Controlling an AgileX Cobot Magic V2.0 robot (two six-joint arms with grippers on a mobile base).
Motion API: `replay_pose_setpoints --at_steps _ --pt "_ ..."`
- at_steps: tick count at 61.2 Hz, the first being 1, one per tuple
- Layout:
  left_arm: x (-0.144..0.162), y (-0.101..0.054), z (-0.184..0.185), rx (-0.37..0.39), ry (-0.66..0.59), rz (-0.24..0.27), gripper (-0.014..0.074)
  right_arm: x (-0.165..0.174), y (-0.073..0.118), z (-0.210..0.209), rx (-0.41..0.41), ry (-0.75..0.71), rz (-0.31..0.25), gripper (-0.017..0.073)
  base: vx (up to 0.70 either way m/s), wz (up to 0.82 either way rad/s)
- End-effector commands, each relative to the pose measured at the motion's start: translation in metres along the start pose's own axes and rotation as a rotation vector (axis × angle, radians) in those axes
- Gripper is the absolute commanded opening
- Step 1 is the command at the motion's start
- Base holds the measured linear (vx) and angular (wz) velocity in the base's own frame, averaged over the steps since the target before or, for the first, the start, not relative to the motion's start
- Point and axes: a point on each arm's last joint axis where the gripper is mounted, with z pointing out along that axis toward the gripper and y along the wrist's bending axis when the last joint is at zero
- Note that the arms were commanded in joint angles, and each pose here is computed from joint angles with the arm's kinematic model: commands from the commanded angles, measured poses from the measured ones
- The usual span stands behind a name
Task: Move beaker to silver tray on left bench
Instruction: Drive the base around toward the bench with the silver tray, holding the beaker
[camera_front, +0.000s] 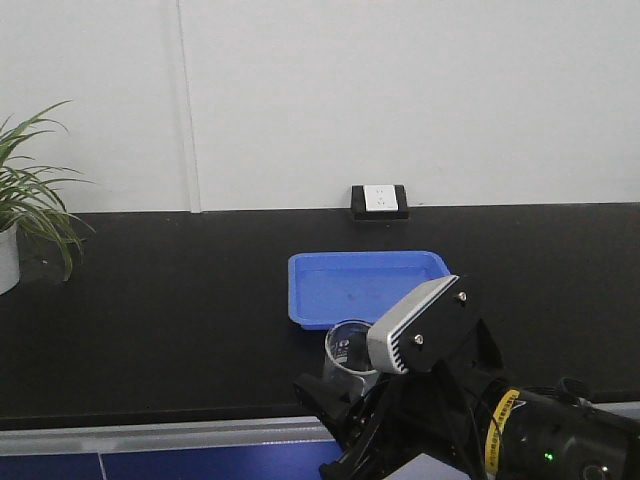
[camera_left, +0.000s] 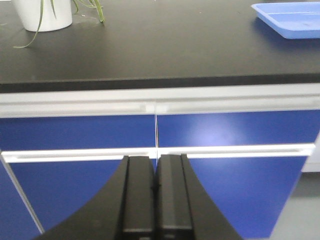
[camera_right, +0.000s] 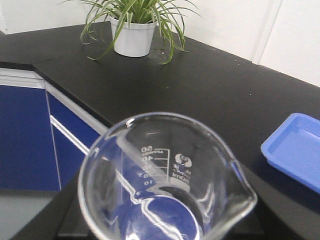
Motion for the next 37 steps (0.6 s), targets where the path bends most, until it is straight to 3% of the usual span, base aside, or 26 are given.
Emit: replay_pose_setpoints --at_steps 1,37 --pt "-0.0012 0.0001 0.0015 0.0 -0.066 -0.008 0.0001 -0.0228 0.002 -0.0084 -0.026 -0.102 0.0 -0.0014 -0.34 -0.03" --pt "-0.0012 0.0001 0.0015 0.0 -0.066 -0.008 0.0001 -0.0229 0.0021 -0.0084 -0.027 -0.103 0.0 -0.0014 -0.34 0.01"
